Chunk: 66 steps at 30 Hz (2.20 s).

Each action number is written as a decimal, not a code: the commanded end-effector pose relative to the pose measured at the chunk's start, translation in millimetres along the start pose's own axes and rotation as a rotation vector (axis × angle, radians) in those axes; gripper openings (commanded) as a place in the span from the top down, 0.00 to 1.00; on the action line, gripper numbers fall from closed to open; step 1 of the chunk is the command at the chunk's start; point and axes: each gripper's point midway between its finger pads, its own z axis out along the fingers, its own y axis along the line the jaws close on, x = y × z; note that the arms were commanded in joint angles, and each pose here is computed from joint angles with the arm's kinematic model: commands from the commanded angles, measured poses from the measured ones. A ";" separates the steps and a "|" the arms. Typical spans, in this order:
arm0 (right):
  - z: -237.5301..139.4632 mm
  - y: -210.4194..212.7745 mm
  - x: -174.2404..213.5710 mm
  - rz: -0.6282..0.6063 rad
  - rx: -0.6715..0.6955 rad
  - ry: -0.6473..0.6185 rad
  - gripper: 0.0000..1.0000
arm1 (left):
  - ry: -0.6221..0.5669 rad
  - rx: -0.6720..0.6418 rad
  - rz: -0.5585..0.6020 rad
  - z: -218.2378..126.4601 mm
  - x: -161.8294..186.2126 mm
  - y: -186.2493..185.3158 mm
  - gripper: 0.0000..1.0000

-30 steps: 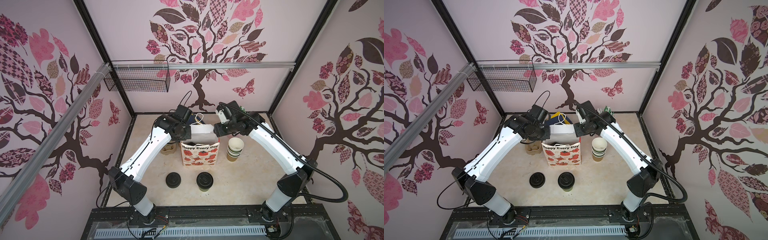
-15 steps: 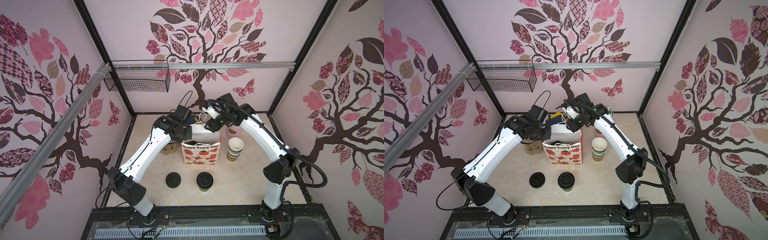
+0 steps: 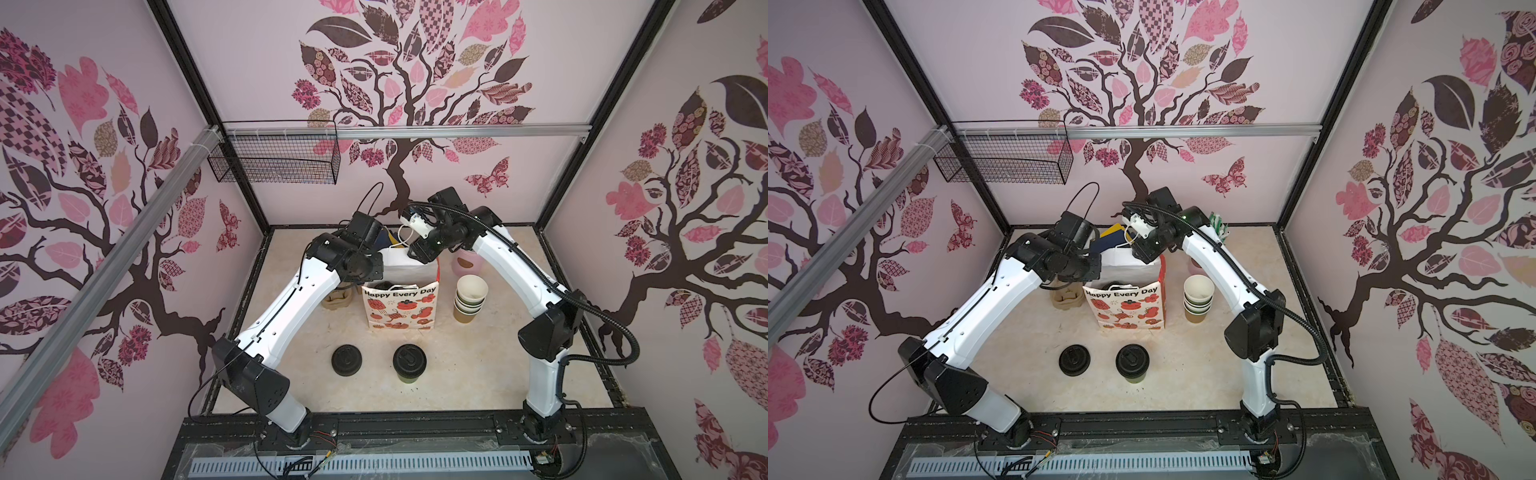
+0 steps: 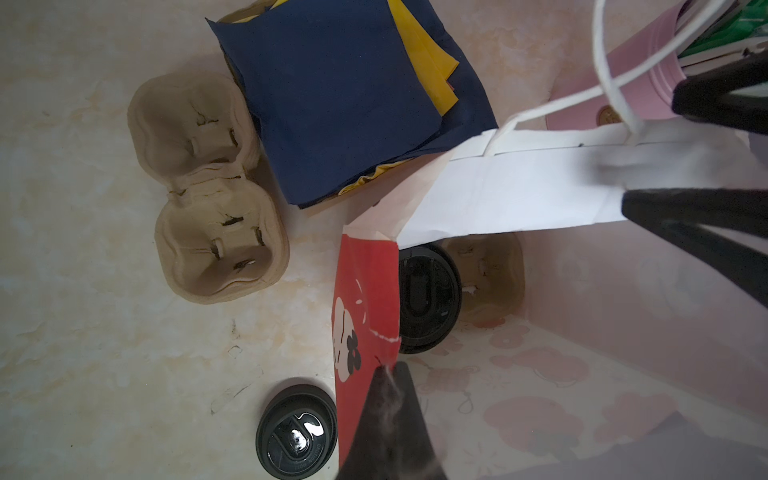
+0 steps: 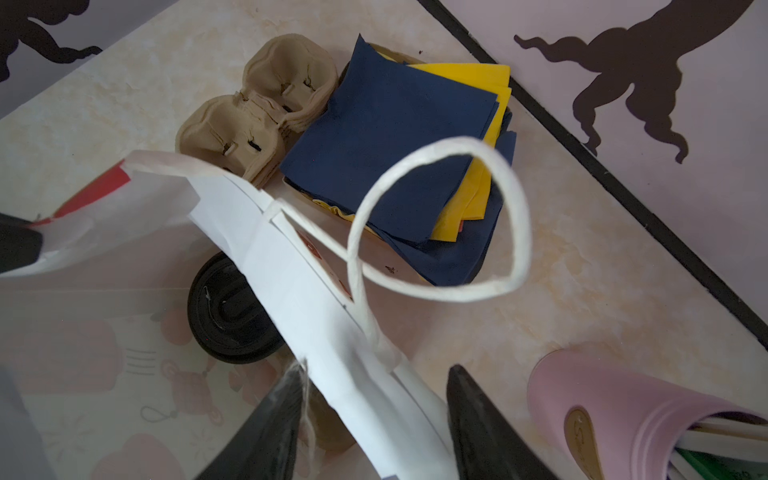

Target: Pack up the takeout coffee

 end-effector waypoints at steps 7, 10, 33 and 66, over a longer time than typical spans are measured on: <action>-9.0 -15.9 -3.7 -0.035 0.091 -0.026 0.33 | 0.007 0.012 -0.019 0.4 5.7 1.5 1.00; 13.8 -12.9 12.1 -0.027 0.044 0.048 0.33 | 0.007 0.013 -0.028 1.0 5.9 1.3 1.00; -12.2 14.0 12.3 -0.014 -0.060 -0.012 0.99 | -0.013 0.020 -0.038 0.0 -3.2 -2.5 1.00; -46.3 26.0 36.7 0.476 -0.032 -0.023 1.00 | -0.077 0.215 0.183 9.0 -38.3 -46.9 1.00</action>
